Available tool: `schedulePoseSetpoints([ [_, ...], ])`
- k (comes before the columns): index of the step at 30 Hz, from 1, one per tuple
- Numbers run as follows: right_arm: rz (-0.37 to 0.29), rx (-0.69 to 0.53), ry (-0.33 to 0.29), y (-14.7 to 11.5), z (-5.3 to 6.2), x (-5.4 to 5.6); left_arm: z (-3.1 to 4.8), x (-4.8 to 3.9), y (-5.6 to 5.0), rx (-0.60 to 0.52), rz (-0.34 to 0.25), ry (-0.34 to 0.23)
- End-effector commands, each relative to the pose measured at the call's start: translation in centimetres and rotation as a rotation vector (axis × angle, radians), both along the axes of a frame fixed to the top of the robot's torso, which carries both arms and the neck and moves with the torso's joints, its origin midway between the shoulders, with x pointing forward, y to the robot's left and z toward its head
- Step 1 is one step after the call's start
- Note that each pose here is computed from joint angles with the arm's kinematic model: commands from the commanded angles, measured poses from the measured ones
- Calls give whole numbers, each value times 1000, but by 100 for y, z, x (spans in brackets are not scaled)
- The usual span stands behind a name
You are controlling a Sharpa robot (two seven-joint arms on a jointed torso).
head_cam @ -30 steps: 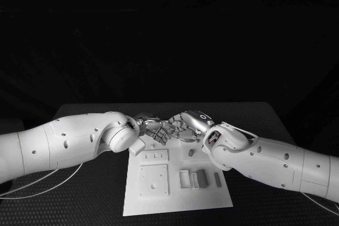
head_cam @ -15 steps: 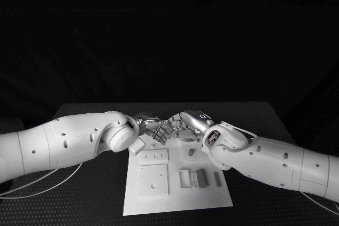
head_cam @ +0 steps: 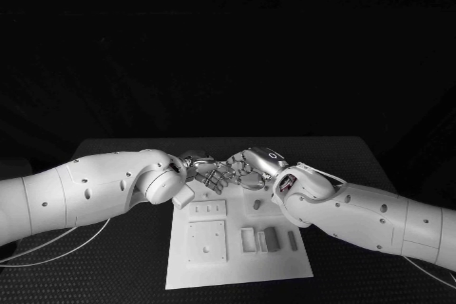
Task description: Assemble the parts on the task board
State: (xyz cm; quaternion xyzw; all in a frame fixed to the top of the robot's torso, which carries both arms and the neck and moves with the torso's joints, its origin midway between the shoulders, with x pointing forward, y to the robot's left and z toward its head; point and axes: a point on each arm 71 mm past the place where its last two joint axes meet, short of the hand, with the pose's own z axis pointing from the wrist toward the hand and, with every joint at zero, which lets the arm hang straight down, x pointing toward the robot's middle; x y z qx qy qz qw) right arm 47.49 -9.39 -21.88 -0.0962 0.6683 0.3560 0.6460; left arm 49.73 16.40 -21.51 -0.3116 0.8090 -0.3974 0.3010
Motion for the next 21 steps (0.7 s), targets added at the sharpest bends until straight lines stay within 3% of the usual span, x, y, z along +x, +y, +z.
schedulePoseSetpoints([
  [1, -1, -20, 11, -27, -29, 11, 23, -1, -7, -10, -21, -16],
  [21, 10, 0, 30, -34, -38, 27, 20, -21, -16, 21, -75, -28],
])
